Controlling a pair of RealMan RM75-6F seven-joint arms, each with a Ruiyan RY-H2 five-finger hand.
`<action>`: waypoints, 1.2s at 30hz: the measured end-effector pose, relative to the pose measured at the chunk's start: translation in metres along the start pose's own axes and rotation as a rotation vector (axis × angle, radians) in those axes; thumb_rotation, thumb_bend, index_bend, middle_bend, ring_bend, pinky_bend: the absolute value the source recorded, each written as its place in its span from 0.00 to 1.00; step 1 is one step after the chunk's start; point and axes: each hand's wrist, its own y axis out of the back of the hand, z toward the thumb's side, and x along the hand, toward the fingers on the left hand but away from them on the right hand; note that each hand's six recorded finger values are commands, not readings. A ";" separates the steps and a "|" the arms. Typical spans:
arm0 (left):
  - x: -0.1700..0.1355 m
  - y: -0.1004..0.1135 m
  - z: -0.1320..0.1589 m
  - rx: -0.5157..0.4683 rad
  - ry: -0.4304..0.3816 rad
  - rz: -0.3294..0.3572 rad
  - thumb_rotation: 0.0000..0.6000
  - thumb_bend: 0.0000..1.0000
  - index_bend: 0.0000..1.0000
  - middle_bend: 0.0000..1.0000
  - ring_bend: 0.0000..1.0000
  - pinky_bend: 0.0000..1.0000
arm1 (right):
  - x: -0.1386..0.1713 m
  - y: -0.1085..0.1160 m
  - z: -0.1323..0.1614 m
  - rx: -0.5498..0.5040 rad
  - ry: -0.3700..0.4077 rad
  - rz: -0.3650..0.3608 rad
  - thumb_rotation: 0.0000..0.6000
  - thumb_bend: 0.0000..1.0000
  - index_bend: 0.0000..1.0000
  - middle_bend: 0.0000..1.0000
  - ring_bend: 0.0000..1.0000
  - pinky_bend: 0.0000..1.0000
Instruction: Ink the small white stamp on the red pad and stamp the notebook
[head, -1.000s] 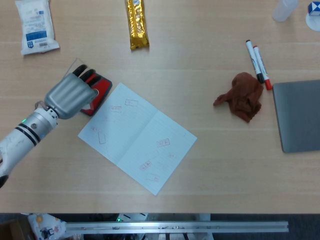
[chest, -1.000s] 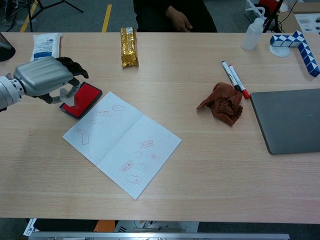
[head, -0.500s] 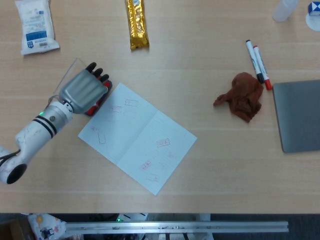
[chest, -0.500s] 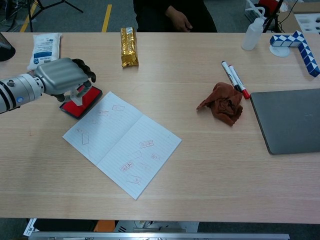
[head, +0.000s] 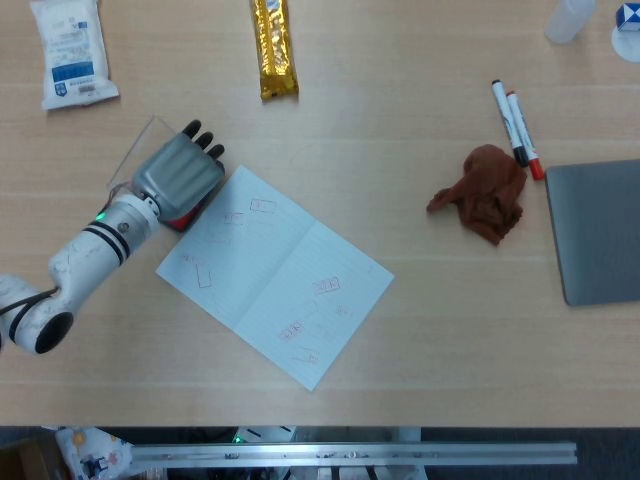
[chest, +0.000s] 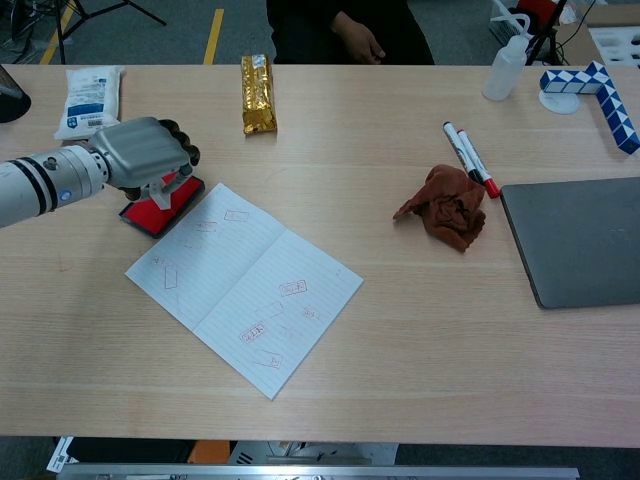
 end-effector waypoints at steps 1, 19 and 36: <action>0.001 0.000 -0.001 0.001 0.000 -0.002 1.00 0.32 0.64 0.24 0.19 0.16 | 0.000 0.000 0.000 0.000 -0.001 0.000 1.00 0.18 0.37 0.41 0.34 0.41; 0.013 -0.004 -0.006 -0.016 -0.004 -0.049 1.00 0.32 0.64 0.15 0.18 0.16 | 0.001 0.000 0.000 0.008 -0.013 0.001 1.00 0.18 0.37 0.41 0.35 0.41; 0.019 -0.008 -0.009 -0.051 0.004 -0.070 1.00 0.32 0.65 0.06 0.09 0.16 | 0.001 0.000 -0.001 0.010 -0.017 0.000 1.00 0.18 0.37 0.41 0.35 0.41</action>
